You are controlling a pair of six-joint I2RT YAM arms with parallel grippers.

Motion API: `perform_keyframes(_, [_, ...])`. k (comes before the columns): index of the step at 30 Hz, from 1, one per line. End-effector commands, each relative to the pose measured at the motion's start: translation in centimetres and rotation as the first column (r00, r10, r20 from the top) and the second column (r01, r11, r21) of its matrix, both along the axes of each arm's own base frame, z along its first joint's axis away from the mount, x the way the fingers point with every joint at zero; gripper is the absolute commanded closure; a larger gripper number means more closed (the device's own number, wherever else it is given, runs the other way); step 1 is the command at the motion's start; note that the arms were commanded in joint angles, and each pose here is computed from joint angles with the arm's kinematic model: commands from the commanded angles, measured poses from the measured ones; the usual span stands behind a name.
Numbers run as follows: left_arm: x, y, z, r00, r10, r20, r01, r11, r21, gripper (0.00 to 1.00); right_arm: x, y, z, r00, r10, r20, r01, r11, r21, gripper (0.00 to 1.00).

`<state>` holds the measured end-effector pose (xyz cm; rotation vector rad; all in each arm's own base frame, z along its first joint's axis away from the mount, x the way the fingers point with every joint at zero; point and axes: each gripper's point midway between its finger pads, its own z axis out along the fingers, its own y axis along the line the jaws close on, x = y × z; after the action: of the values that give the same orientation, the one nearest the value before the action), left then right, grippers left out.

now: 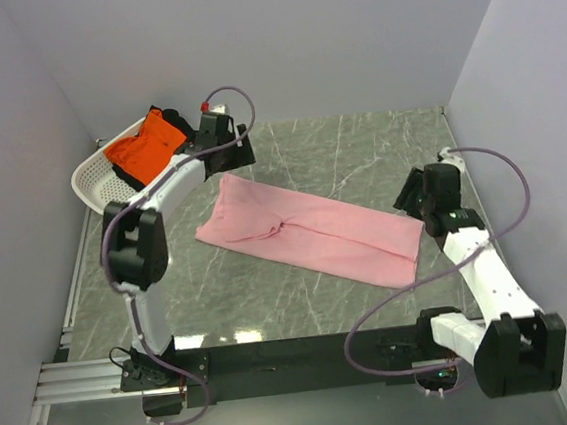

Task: Fold and stack the t-shirts
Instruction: Fold the tshirt

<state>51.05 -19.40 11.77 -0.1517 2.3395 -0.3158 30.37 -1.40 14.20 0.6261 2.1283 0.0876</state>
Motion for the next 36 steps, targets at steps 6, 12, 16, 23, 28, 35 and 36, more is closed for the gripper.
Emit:
perform_keyframes(6, [-8.0, 1.3, 1.3, 1.0, 0.019, 0.023, -0.018, 0.998, -0.055, 0.11, 5.9, 4.9, -0.3, 0.968, 0.245, -0.061, -0.246, 0.969, -0.014, 0.34])
perform_keyframes(12, [-14.0, 1.4, -3.2, 0.996, -0.032, -0.086, 0.022, 0.994, -0.111, 0.11, 10.0, 6.9, -0.5, 0.91, 0.406, -0.089, -0.409, 0.912, -0.027, 0.35])
perform_keyframes(16, [-16.6, 1.7, -5.4, 0.99, -0.04, -0.136, 0.026, 0.994, -0.103, 0.1, 11.4, 8.1, -2.5, 0.857, 0.491, -0.153, -0.496, 0.868, 0.009, 0.35])
perform_keyframes(23, [-17.7, 2.2, -8.3, 0.979, -0.035, -0.201, 0.018, 0.996, -0.087, 0.09, 11.6, 10.0, -6.5, 0.767, 0.588, -0.256, -0.571, 0.808, 0.147, 0.35])
perform_keyframes(28, [-17.3, 2.0, -9.9, 0.97, -0.045, -0.24, 0.026, 0.996, -0.08, 0.09, 10.8, 10.5, -8.7, 0.731, 0.614, -0.299, -0.578, 0.789, 0.207, 0.36])
perform_keyframes(35, [-15.7, 2.1, -10.6, 0.965, -0.05, -0.257, 0.033, 0.997, -0.071, 0.08, 10.1, 10.4, -10.5, 0.717, 0.607, -0.343, -0.564, 0.794, 0.225, 0.37])
perform_keyframes(36, [-15.2, 2.0, -10.3, 0.967, -0.05, -0.25, 0.033, 0.997, -0.072, 0.08, 10.1, 10.3, -10.6, 0.716, 0.608, -0.343, -0.565, 0.793, 0.227, 0.37])
